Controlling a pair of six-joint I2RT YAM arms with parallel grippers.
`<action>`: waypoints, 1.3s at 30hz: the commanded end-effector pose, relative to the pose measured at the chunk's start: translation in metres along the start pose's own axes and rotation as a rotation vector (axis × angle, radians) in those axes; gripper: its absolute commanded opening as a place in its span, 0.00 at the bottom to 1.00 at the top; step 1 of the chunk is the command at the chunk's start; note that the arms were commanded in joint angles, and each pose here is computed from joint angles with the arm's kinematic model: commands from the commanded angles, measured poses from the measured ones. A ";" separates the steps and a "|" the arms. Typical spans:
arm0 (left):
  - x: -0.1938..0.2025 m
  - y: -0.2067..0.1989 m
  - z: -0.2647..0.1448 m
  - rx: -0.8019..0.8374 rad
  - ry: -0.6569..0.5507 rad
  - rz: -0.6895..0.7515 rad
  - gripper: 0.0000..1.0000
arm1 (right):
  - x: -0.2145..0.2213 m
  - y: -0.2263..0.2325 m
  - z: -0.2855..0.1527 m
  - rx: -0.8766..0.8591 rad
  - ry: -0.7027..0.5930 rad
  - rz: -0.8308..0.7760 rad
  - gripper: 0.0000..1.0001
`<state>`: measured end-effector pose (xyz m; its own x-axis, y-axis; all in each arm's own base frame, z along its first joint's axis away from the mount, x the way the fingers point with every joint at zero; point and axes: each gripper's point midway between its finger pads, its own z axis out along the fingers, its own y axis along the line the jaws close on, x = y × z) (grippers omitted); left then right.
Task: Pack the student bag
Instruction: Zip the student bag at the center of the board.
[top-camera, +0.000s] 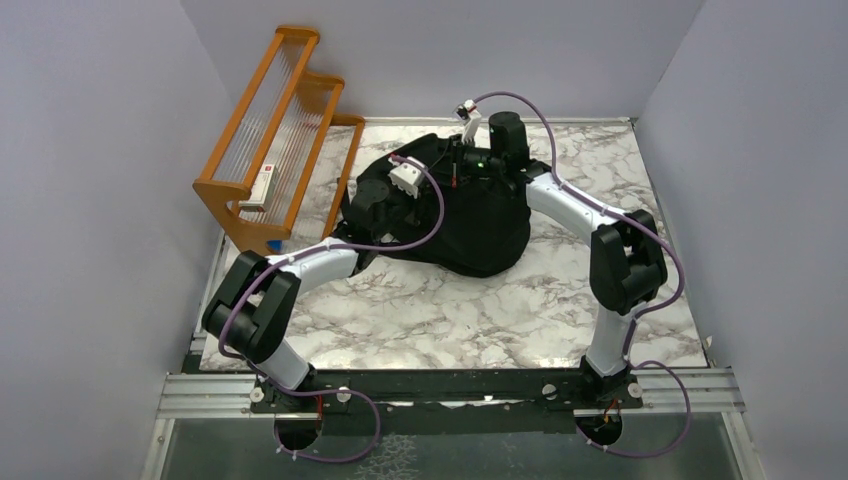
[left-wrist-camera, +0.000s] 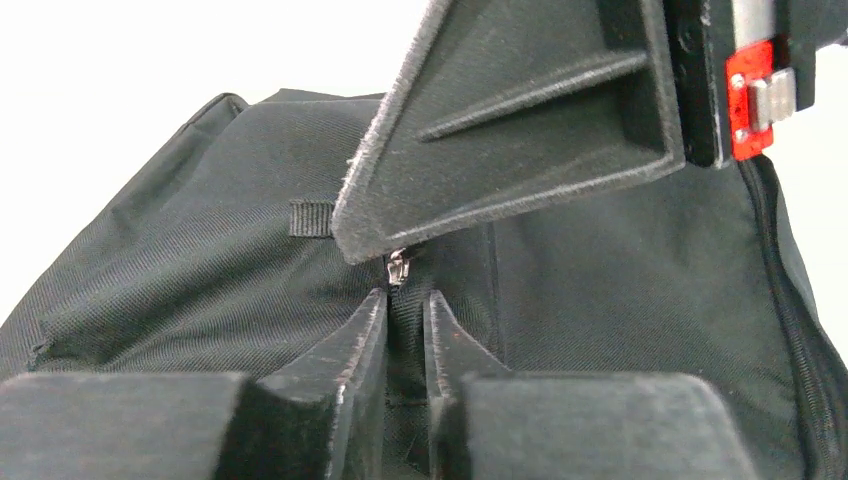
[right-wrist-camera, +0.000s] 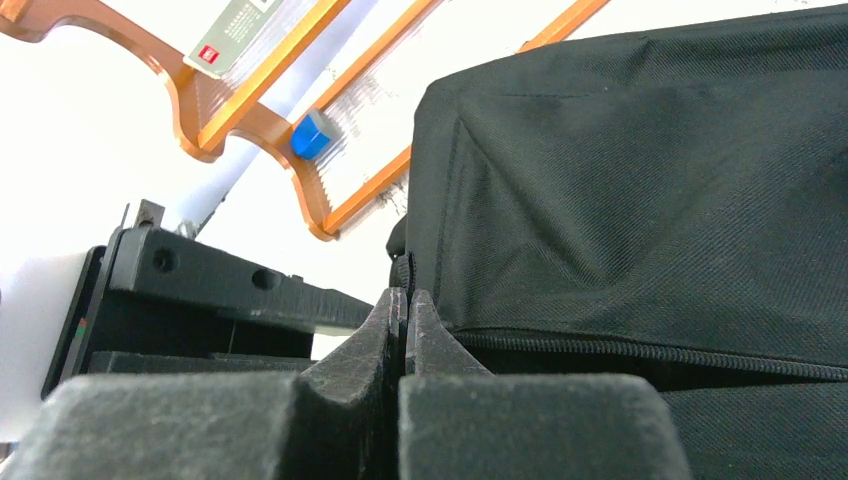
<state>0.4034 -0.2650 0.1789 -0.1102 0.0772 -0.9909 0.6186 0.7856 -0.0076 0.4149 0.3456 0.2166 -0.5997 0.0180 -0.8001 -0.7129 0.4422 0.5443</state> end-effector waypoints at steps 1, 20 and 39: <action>0.009 0.000 -0.006 -0.006 0.007 -0.006 0.07 | -0.039 0.016 -0.016 0.000 -0.115 -0.067 0.01; 0.044 -0.008 -0.031 0.012 0.116 -0.063 0.00 | -0.065 -0.051 -0.033 0.244 -0.224 -0.113 0.01; 0.079 -0.006 -0.062 -0.046 0.236 -0.121 0.00 | -0.053 -0.150 -0.050 0.475 -0.248 -0.060 0.01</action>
<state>0.3604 -0.2411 0.1387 -0.2495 0.0910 -0.9641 0.5944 0.8003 -0.0783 0.4871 0.2766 0.1744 -0.5583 0.1114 -0.8221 -0.5424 0.7008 0.4633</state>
